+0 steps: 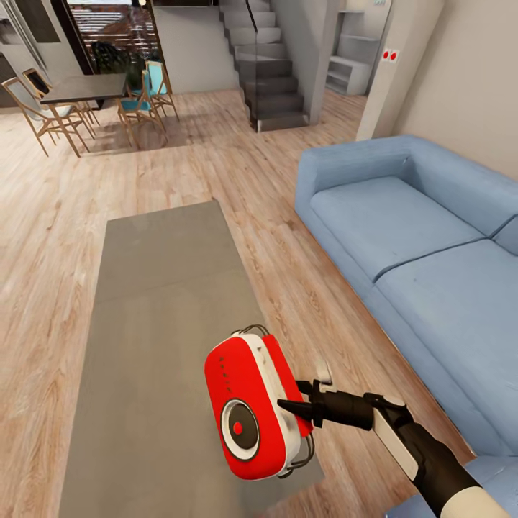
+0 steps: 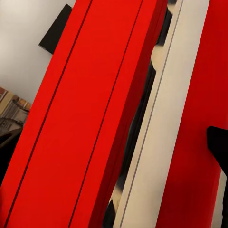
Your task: Turn on the radio receiver that's on the table in the living room.
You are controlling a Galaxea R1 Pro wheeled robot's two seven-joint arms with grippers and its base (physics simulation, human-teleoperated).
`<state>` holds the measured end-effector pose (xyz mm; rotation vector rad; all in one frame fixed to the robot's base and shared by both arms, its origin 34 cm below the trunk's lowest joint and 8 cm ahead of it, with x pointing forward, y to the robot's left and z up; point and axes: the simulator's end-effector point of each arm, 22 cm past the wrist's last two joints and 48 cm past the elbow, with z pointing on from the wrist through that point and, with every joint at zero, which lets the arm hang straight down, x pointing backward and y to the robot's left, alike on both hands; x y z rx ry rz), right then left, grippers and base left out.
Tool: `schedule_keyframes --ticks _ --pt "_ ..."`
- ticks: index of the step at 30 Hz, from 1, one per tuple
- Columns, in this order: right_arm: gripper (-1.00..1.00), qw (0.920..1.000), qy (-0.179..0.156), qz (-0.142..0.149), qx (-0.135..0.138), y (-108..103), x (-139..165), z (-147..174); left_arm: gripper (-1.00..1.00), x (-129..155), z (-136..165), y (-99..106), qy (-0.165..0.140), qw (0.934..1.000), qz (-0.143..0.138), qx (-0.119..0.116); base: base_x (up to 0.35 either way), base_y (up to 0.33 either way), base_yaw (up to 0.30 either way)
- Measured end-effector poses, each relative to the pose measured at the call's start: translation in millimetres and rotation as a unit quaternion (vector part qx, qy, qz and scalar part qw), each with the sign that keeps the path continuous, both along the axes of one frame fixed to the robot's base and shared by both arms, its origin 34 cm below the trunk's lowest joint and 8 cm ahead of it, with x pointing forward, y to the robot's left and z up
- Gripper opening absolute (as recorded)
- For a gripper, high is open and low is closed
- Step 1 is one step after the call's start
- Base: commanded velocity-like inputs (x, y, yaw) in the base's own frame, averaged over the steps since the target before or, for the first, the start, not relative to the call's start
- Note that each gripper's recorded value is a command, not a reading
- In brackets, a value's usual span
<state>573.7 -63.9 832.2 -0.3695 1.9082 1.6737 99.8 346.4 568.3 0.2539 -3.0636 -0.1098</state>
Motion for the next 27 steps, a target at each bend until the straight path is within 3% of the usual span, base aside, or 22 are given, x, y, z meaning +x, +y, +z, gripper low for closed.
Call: schedule_keyframes --ticks 4,7,12,17,22,27 --pt "-1.00 0.9999 0.000 0.008 -0.012 0 -5 -2 1.00 53 2 15 -0.037 0.9992 -0.010 0.010 0.000 0.000 0.000" --pt "-1.00 0.9998 0.001 0.011 -0.018 1 -8 -2 1.00 97 9 19 -0.063 0.9979 -0.016 0.002 0.000 0.000 0.000" --pt "-1.00 0.9997 0.001 0.012 -0.021 1 -10 2 1.00 160 30 11 -0.078 0.9959 -0.015 -0.043 0.000 0.000 0.000" --pt "-1.00 0.9997 0.001 0.012 -0.023 1 -12 6 1.00 216 61 -5 -0.112 0.9892 -0.023 -0.092 0.000 0.000 0.000" --pt "-1.00 0.9996 0.000 0.013 -0.024 1 -13 10 1.00 259 89 -13 -0.156 0.9803 -0.040 -0.114 0.000 0.000 0.000" --pt "-1.00 0.9996 0.000 0.013 -0.024 1 -14 12 1.00 276 101 -16 -0.176 0.9755 -0.048 -0.123 0.000 0.000 0.000"
